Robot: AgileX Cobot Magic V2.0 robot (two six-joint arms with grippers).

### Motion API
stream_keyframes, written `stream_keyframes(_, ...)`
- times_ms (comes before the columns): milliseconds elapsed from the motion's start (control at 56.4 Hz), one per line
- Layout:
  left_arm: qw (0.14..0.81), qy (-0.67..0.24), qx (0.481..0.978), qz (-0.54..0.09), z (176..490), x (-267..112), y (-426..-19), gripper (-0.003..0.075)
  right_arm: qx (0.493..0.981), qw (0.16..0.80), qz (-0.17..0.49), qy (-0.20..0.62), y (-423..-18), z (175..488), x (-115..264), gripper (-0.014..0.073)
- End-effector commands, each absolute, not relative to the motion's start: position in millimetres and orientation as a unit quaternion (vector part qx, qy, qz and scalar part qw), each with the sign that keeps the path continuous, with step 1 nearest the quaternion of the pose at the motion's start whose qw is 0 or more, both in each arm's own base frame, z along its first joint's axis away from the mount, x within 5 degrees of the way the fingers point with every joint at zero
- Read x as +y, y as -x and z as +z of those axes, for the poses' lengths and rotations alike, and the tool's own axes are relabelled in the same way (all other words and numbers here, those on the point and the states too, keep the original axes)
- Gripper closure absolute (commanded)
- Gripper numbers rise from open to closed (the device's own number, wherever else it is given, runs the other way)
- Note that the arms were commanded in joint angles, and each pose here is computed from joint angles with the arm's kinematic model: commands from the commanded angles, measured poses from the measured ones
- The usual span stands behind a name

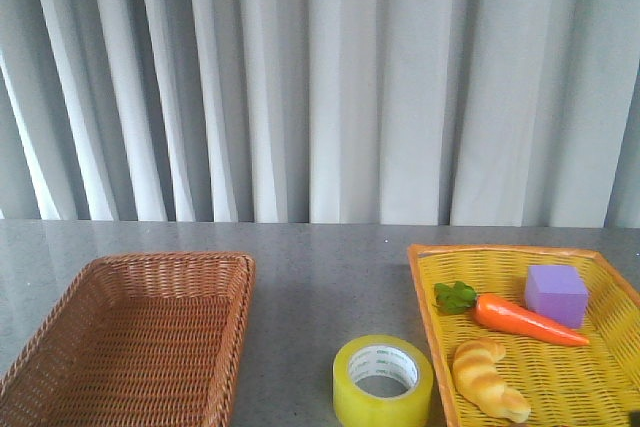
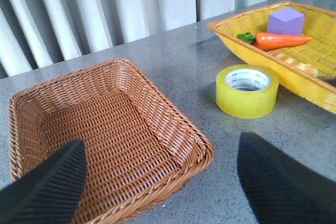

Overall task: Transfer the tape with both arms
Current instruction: 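Reach the left gripper over to the tape roll and grasp it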

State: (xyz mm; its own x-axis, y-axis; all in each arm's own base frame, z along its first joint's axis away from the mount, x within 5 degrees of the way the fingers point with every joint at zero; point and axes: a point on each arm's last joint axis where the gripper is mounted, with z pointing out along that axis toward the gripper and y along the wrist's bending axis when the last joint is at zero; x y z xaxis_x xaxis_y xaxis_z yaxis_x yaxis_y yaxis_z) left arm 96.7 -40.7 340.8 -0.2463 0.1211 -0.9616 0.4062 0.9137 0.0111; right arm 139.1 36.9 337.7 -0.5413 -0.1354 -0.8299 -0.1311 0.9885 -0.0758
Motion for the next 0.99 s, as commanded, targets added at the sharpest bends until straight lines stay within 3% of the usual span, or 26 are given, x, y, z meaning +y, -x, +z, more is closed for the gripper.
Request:
stream_keyframes(0, 0.624, -0.156, 0.754, -0.133, 358, -43, -103, 0.0144, 0.846, 0.527, 0.004, 0.074, -127, 349, 30, 0.0268)
stream_keyframes(337, 0.535, -0.227, 0.804, -0.128, 377, -75, -173, 0.0144, 0.834, 0.548, 0.009, 0.068, -114, 354, 23, 0.0268)
stream_keyframes(532, 0.507, -0.299, 0.795, -0.15, 384, -116, -224, 0.0144, 0.834, 0.548, 0.009, 0.068, -114, 354, 23, 0.0268)
stream_keyframes(976, 0.428, -0.382, 0.8, -0.175, 356, -219, -329, 0.0144, 0.834, 0.548, 0.009, 0.068, -114, 354, 23, 0.0268)
